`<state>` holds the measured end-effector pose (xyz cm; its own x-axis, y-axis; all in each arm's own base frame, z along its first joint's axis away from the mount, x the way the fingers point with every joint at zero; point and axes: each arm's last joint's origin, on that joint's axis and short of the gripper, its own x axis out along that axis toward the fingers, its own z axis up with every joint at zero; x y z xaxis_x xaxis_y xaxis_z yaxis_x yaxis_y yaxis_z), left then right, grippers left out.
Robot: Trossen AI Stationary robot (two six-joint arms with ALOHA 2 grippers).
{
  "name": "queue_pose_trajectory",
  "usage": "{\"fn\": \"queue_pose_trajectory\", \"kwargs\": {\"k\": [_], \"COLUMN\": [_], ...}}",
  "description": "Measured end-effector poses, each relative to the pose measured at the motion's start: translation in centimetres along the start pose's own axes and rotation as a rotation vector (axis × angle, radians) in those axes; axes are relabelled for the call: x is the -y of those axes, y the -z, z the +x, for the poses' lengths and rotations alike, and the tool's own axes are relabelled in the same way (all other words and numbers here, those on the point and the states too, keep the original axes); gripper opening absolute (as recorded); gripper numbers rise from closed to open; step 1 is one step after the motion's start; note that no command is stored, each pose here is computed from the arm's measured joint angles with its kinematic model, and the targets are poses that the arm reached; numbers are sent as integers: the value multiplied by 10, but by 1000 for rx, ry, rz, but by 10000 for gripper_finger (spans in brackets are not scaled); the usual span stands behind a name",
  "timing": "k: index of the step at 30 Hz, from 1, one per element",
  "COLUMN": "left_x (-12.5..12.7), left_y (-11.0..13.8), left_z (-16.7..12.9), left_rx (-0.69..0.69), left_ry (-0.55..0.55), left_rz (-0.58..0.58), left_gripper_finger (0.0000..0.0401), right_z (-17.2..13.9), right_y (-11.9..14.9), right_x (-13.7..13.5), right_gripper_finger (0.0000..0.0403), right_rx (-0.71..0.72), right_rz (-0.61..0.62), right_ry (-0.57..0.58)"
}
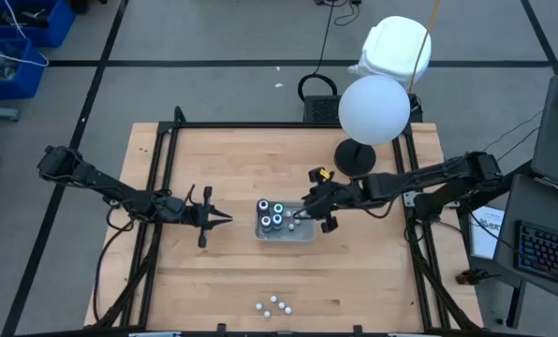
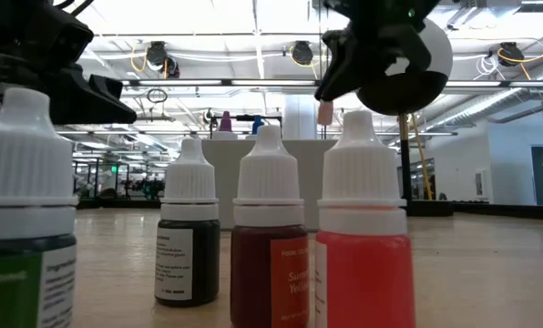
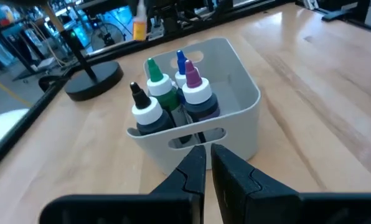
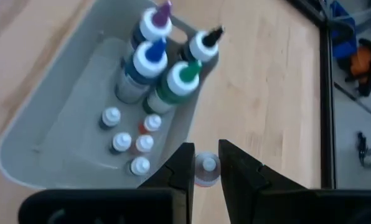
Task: Pick & Place food coloring
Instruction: Put the small orange food coloring bottle into the gray bin
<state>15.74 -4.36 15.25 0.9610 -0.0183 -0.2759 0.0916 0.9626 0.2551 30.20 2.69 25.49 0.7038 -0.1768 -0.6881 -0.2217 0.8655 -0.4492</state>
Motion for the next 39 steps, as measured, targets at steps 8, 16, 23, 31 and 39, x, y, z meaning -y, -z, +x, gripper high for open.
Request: {"fn": "queue_pose_trajectory", "kwargs": {"k": [8,16,23,31,39], "left_x": [0,-1,-4,-4,-4], "left_y": [-2,-2,-1,-1,0], "left_z": [0,0,0,0,0], "left_rx": [16,6,-25,-30,-31], "left_ry": [-5,-40,-125,-128,-127], "left_rz": [173,305,306,297,251], "left_gripper_finger": [33,33,33,33,33], "right_z": [0,-10,-6,14,28], "right_y": [11,8,9,20,20], "right_x": [0,0,-2,4,5], "right_gripper_finger": [46,46,46,46,46], "right_rx": [-34,45,56,-27,-39], "right_rz": [31,16,-2,70,59], "right_ry": [-2,-115,-188,-189,-264]}}
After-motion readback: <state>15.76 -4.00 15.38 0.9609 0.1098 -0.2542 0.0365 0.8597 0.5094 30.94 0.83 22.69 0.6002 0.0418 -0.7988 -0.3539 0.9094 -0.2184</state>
